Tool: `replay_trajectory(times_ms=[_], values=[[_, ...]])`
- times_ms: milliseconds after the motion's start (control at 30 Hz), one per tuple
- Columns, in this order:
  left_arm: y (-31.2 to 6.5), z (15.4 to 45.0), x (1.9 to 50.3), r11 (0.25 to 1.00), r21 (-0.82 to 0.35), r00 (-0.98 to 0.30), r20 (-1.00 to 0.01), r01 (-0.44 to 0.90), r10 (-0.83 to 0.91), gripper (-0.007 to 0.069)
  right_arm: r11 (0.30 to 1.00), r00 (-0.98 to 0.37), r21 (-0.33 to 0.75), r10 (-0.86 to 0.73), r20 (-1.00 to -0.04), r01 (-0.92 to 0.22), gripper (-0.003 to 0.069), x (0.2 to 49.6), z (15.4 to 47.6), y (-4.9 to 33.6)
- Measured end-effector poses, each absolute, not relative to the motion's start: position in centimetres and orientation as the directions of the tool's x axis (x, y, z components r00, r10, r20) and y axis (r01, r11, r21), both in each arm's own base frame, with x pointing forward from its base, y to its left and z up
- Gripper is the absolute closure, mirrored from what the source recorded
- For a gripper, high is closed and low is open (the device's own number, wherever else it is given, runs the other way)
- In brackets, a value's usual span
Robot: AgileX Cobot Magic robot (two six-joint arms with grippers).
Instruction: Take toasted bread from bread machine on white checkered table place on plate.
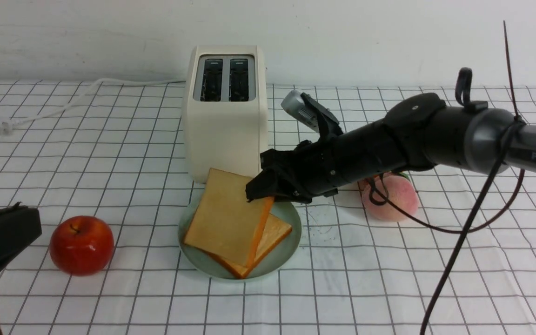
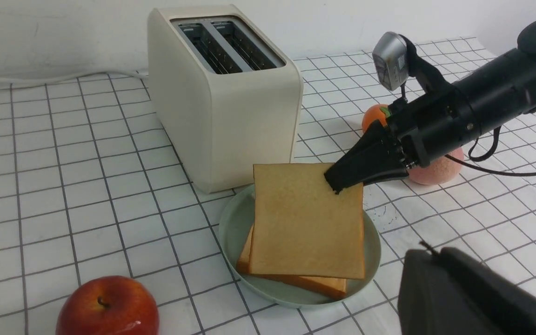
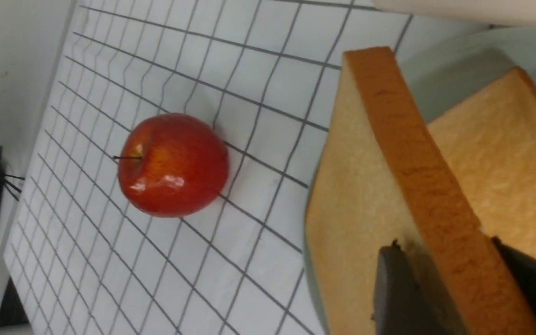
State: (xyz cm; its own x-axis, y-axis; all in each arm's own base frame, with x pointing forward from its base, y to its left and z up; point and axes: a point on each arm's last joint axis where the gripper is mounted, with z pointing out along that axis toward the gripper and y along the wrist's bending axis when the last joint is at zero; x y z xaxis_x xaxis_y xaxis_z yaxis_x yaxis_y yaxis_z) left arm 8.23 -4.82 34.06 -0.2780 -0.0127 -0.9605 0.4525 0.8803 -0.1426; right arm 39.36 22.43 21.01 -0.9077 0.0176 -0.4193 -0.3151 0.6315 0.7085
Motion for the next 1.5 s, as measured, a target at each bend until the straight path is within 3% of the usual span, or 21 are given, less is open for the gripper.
replay_trajectory(times_ms=[33,67,100,167,267,400,433,467,533,567,700,733,800,1033,1100,1300,1500], values=[[-4.8,34.1,8.2,0.88,-0.143,-0.278,-0.96,0.453,-0.013,0.0615,0.634,-0.907,0.705,0.013,-0.421,-0.318,0.0347,39.4,21.0,22.4],[-4.8,34.1,8.2,0.88,-0.141,-0.274,-0.962,0.454,-0.013,0.0612,0.658,-0.909,0.685,0.002,-0.416,-0.312,0.0243,39.5,20.8,21.9],[-4.8,34.1,8.2,0.88,-0.141,-0.274,-0.962,0.454,-0.012,0.0612,0.66,-0.91,0.683,0.001,-0.416,-0.312,0.0232,39.5,20.8,21.8],[-4.8,34.2,8.3,0.88,-0.133,-0.265,-0.964,0.456,-0.009,0.061,0.689,-0.91,0.657,-0.009,-0.414,-0.306,0.0128,39.6,21.3,20.7],[-4.7,34.3,8.1,0.879,-0.155,-0.261,-0.965,0.451,-0.036,0.061,0.721,-0.894,0.612,-0.023,-0.447,-0.324,0.0099,38.9,24.4,18.7],[-3.8,34.6,7.1,0.855,-0.227,-0.211,-0.967,0.466,-0.142,0.061,0.761,-0.841,0.492,-0.128,-0.526,-0.424,0.0202,35.2,31.4,16.3],[-3.7,34.7,6.9,0.853,-0.227,-0.201,-0.968,0.47,-0.147,0.061,0.766,-0.838,0.48,-0.136,-0.528,-0.427,0.0211,35.2,31.3,16.2],[-2.9,34.5,5.9,0.826,-0.269,-0.156,-0.963,0.496,-0.22,0.061,0.791,-0.816,0.403,-0.2,-0.542,-0.461,0.0291,32.6,34.2,15.1],[-2.4,34.3,5.3,0.811,-0.288,-0.132,-0.957,0.51,-0.257,0.061,0.804,-0.806,0.363,-0.227,-0.547,-0.472,0.0358,30.7,35.9,14.4],[-1.6,33.7,4.4,0.792,-0.315,-0.109,-0.947,0.523,-0.304,0.061,0.826,-0.796,0.303,-0.257,-0.548,-0.475,0.0446,28.1,37.5,13.4],[-0.7,30.6,3.4,0.778,-0.338,-0.097,-0.935,0.53,-0.34,0.061,0.868,-0.793,0.228,-0.257,-0.552,-0.441,0.0614,21.1,39.2,10.6],[-0.7,30.4,3.4,0.777,-0.338,-0.098,-0.935,0.53,-0.34,0.061,0.87,-0.798,0.226,-0.261,-0.544,-0.438,0.062,21.1,38.9,10.6],[-0.8,28.6,3.6,0.784,-0.331,-0.115,-0.94,0.525,-0.32,0.0606,0.889,-0.804,0.237,-0.207,-0.557,-0.393,0.0662,16.7,38.6,8.7],[-1.6,25.2,4.3,0.806,-0.31,-0.183,-0.95,0.503,-0.251,0.0603,0.908,-0.767,0.327,0.009,-0.642,-0.263,0.066,7.8,34.7,4.8],[-1.8,24.2,4.5,0.811,-0.304,-0.203,-0.951,0.499,-0.232,0.06,0.905,-0.696,0.369,0.125,-0.707,-0.212,0.0659,5.0,32.5,3.2],[-2.0,22.8,4.7,0.821,-0.297,-0.236,-0.95,0.487,-0.204,0.0596,0.921,-0.568,0.366,0.233,-0.789,-0.131,0.0658,2.8,28.4,1.0],[-1.9,22.3,4.8,0.837,-0.294,-0.26,-0.947,0.461,-0.189,0.0596,0.921,-0.459,0.359,0.257,-0.85,-0.149,0.0652,3.2,28.3,0.7]])
